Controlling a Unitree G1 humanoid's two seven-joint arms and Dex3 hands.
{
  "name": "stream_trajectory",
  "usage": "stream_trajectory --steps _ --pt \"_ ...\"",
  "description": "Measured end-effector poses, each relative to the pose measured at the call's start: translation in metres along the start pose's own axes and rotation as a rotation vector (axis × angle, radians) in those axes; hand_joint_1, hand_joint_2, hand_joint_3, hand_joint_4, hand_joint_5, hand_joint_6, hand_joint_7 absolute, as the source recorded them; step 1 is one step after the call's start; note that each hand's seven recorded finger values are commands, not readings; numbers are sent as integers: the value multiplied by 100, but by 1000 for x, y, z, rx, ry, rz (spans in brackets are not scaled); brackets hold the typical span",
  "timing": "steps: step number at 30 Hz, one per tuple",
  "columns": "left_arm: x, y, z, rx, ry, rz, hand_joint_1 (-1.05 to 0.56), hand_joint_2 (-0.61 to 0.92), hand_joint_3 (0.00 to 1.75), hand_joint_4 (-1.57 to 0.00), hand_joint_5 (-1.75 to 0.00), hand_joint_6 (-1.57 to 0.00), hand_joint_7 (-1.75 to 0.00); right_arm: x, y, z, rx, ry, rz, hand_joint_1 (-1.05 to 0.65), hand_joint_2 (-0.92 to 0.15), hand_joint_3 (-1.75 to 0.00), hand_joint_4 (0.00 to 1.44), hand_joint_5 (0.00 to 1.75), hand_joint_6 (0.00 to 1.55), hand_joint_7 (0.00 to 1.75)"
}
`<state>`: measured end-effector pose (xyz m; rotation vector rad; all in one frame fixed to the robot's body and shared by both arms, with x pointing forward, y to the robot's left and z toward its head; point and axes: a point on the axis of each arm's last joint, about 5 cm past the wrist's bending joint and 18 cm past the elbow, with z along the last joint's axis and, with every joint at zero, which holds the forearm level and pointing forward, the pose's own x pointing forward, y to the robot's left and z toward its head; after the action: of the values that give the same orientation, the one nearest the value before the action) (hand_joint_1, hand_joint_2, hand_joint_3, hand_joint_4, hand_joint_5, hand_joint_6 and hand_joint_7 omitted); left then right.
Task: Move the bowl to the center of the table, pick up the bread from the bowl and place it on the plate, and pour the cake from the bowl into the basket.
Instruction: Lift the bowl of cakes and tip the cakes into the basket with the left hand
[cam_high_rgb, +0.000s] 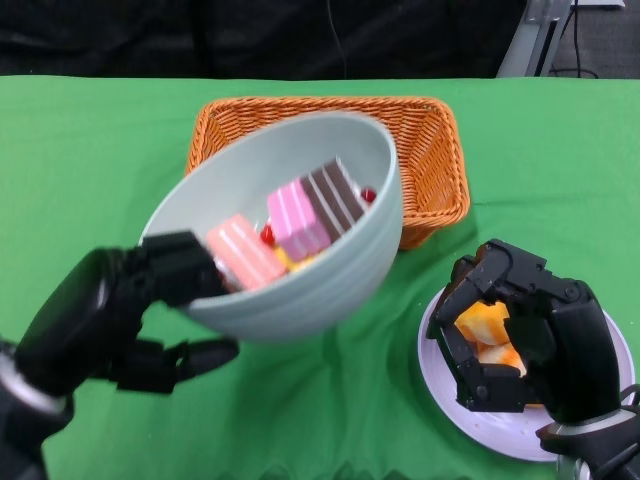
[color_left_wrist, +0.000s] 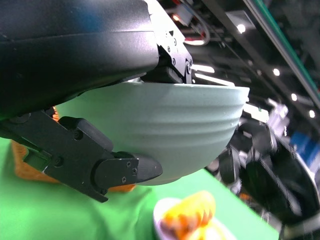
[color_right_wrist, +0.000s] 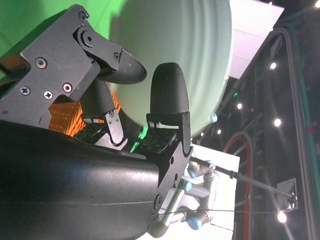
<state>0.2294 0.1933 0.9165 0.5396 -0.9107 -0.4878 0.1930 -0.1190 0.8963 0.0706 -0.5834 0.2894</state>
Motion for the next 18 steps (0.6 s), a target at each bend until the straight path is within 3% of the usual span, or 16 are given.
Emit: stream_trajectory --steps 6,18 --pt "31 -1 -8 -97 7 29 -5 65 100 -67 -175 -68 -145 -1 2 -3 15 17 23 -11 -43 -113 79 163 73 140" --pt "77 -1 -22 -178 78 72 -14 72 91 -74 -175 -63 -156 -4 7 -8 33 47 70 -18 -36 -124 80 170 73 149"
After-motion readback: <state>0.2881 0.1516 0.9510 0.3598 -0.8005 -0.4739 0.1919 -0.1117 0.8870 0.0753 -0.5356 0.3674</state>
